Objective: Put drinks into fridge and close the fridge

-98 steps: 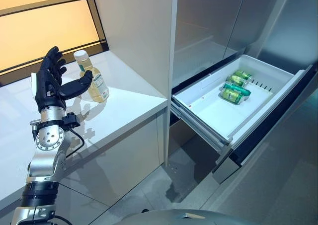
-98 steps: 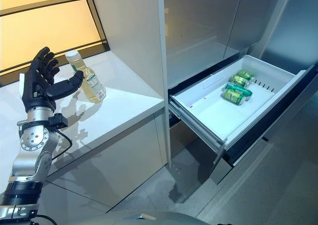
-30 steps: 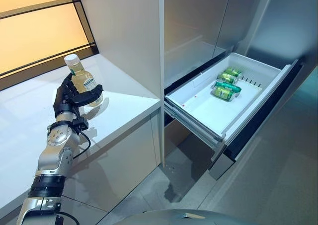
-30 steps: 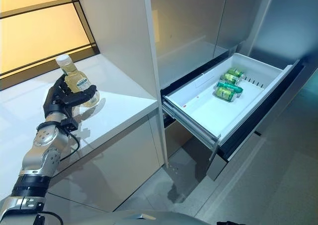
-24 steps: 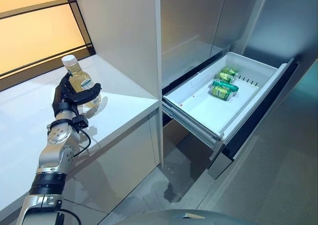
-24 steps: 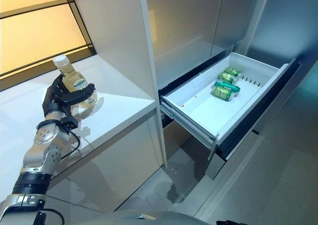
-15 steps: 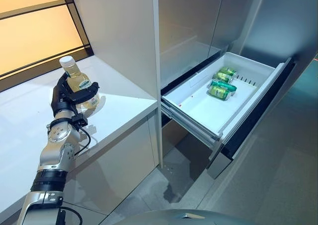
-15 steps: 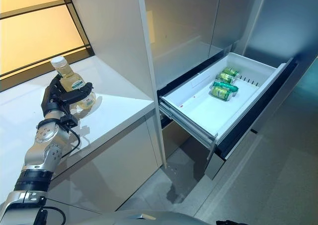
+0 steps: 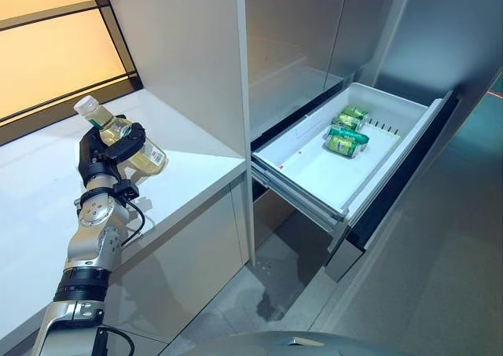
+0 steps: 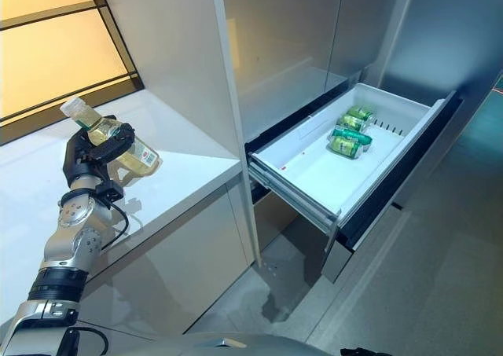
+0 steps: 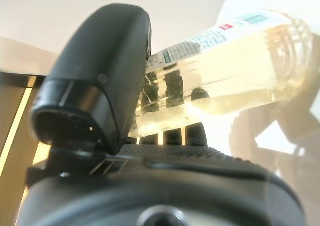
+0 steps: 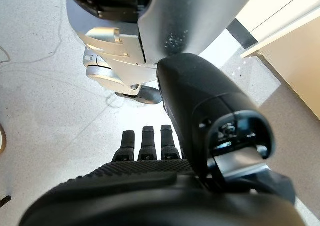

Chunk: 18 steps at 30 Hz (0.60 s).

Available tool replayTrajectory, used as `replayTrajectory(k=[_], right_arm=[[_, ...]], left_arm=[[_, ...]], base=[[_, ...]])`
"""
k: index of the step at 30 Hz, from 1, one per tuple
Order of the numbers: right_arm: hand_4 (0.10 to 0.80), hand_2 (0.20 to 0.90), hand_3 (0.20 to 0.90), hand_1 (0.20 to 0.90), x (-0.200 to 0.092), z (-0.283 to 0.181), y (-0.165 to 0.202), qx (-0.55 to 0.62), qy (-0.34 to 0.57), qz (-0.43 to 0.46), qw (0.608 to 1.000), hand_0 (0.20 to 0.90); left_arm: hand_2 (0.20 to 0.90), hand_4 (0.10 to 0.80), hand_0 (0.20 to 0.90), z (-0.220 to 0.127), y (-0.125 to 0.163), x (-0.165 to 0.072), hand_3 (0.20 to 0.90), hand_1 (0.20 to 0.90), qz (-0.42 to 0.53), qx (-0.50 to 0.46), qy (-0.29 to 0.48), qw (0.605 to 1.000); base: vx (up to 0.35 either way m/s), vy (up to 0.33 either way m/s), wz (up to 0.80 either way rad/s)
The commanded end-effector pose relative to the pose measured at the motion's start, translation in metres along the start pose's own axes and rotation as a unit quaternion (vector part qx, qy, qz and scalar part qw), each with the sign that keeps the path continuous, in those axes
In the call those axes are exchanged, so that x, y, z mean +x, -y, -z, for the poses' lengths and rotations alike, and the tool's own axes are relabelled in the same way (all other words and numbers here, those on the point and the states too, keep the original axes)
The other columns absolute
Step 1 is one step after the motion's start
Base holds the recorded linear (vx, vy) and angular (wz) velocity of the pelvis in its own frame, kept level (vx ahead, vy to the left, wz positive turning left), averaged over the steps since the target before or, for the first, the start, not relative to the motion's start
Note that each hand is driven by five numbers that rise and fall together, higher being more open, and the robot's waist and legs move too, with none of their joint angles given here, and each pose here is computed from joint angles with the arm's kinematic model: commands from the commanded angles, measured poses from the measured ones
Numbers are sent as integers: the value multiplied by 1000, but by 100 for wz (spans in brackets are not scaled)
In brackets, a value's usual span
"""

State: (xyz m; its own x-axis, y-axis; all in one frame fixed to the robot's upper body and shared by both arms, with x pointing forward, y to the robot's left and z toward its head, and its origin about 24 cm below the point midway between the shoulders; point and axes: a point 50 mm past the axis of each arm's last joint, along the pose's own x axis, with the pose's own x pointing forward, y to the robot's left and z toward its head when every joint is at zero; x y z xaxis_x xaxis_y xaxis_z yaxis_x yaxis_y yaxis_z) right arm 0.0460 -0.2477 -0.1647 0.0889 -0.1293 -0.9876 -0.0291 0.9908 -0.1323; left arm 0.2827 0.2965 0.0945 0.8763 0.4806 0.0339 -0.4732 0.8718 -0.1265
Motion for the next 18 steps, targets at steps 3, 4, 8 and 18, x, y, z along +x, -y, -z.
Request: replayTrajectory(k=[3,4,8,18], right_arm=[[800,900,900,900,-1,-27,-16,-219,50,-38,974,900],[800,900,900,900,-3,-39,-20,-264,72,-44,961,900],[800,900,900,900,-14,-73,-40,-391,130,-81,907,900],[800,900,900,900,-53,-135,-78,-542,242,-103,798,900]], left_arm=[[300,100,300,-95,32,22,200,300,48,-61,197,977],[300,100,300,-98,34,21,200,300,54,-61,200,976],[300,100,300,-102,42,19,200,300,75,-59,205,974],[300,100,300,-111,68,2,200,300,137,-64,236,960]], base=[[0,0,0],[0,0,0],[0,0,0],[-15,0,4]])
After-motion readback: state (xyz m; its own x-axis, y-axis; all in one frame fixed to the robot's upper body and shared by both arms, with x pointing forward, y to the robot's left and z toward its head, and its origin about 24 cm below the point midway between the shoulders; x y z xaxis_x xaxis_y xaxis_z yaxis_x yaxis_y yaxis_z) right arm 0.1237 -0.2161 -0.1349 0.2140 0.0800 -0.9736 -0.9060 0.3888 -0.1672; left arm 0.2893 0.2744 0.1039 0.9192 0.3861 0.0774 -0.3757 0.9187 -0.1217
